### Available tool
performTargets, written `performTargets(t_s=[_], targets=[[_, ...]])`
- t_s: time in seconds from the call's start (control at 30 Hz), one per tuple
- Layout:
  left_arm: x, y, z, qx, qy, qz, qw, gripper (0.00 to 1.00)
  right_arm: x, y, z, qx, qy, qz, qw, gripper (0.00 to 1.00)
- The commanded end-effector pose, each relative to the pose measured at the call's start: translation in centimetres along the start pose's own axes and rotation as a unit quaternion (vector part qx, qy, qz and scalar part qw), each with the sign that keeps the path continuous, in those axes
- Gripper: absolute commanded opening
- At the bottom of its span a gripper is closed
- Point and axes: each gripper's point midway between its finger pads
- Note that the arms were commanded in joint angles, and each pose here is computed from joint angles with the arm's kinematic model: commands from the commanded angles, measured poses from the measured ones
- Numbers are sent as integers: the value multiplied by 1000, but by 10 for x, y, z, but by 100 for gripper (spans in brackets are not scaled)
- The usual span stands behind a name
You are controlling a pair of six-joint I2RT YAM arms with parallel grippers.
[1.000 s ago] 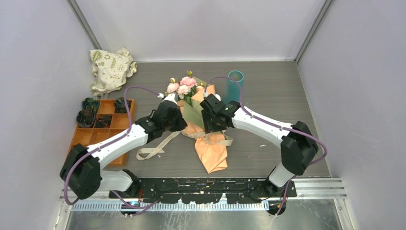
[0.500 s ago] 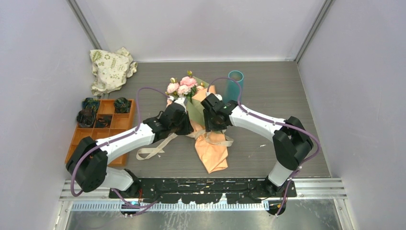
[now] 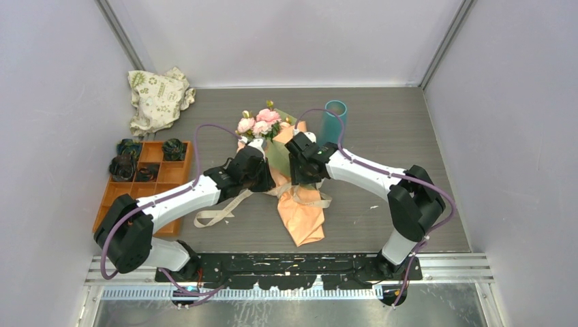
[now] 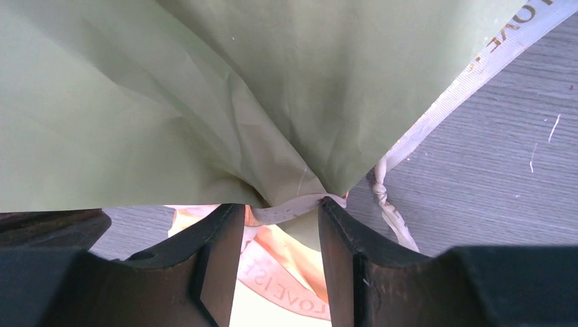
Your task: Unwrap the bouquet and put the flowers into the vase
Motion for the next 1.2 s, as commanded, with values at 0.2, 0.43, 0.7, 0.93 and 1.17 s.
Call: performTargets(t_s=[0.2,0.43,0.7,0.93,1.17], targets=[[-17,5,14,-24,-2,-28,999,4,10,-2,41,-55,-3,5,998,24],[-18,4,15,-23,-2,-30,999,4,11,20,47,-63,-6,13,998,1],[-57,-3,14,3,-34,-114,993,22,11,62,58,-97,-11,38,995,1],[-63,-28,0,31,-80,-118,989,32,9,56,47,-81,-11,34,996,1],[-54,-44,-11,28,-91,-91,991,29,9,62,49,-89,-13,38,995,1]])
Point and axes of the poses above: each gripper's point midway between its finger pads, its own y axis back along the fingers, its own x axis along the line the jaws close on, z = x × y, and after that the axes turned 11 degrees about y, right-handed
